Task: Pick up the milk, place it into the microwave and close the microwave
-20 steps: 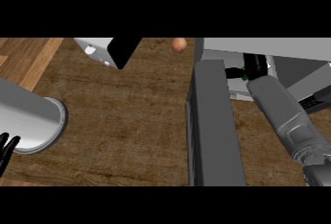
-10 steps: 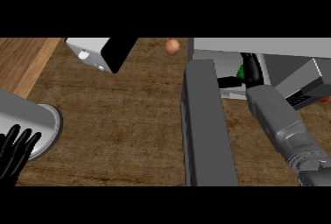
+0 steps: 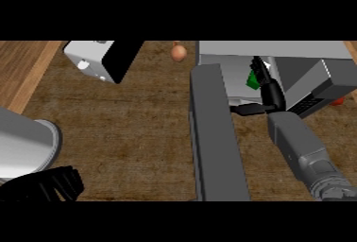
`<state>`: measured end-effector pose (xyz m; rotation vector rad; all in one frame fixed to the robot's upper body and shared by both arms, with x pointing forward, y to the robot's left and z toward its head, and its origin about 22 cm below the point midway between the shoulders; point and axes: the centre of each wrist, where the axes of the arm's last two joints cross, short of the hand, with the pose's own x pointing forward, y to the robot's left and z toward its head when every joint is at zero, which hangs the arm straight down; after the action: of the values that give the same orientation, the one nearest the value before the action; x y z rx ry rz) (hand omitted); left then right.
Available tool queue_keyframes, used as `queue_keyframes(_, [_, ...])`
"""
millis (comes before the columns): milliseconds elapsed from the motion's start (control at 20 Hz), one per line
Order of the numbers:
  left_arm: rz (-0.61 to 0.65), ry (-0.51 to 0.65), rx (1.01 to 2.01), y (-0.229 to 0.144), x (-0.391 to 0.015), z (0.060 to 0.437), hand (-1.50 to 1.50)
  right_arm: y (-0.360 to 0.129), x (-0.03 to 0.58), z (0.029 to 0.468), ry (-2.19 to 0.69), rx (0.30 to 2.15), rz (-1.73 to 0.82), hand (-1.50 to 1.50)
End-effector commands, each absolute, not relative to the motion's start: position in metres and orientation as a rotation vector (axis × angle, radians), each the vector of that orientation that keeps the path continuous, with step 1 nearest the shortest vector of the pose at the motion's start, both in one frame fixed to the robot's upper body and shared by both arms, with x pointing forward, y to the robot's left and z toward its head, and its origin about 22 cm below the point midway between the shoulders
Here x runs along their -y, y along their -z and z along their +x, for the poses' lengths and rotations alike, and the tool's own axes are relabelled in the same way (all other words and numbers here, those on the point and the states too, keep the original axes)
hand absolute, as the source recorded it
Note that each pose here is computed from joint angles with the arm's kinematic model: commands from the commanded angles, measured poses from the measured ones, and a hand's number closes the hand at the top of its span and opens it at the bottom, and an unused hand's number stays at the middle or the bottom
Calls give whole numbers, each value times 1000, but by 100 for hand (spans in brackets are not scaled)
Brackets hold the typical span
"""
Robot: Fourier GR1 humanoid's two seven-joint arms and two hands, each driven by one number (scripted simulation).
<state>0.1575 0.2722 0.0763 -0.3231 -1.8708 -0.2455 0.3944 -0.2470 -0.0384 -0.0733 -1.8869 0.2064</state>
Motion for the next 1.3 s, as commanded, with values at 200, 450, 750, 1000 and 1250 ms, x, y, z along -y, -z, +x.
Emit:
queue_keyframes(200, [-375,262,1803,-71,-238,164,150,79,256,359,-143,1870,55,-150])
queue_keyframes(450, [-404,312,1774,-75,-228,174,150,93,277,338,-190,1841,69,-150])
queue_keyframes(750, [-431,423,1763,-70,-190,190,150,125,296,291,-115,1828,45,-150])
queue_keyframes(1000, [-407,500,1770,-64,-142,215,150,127,330,261,-149,1815,36,-150])
queue_keyframes(1250, [-445,636,1737,-34,-117,243,150,127,326,244,-134,1864,45,-150])
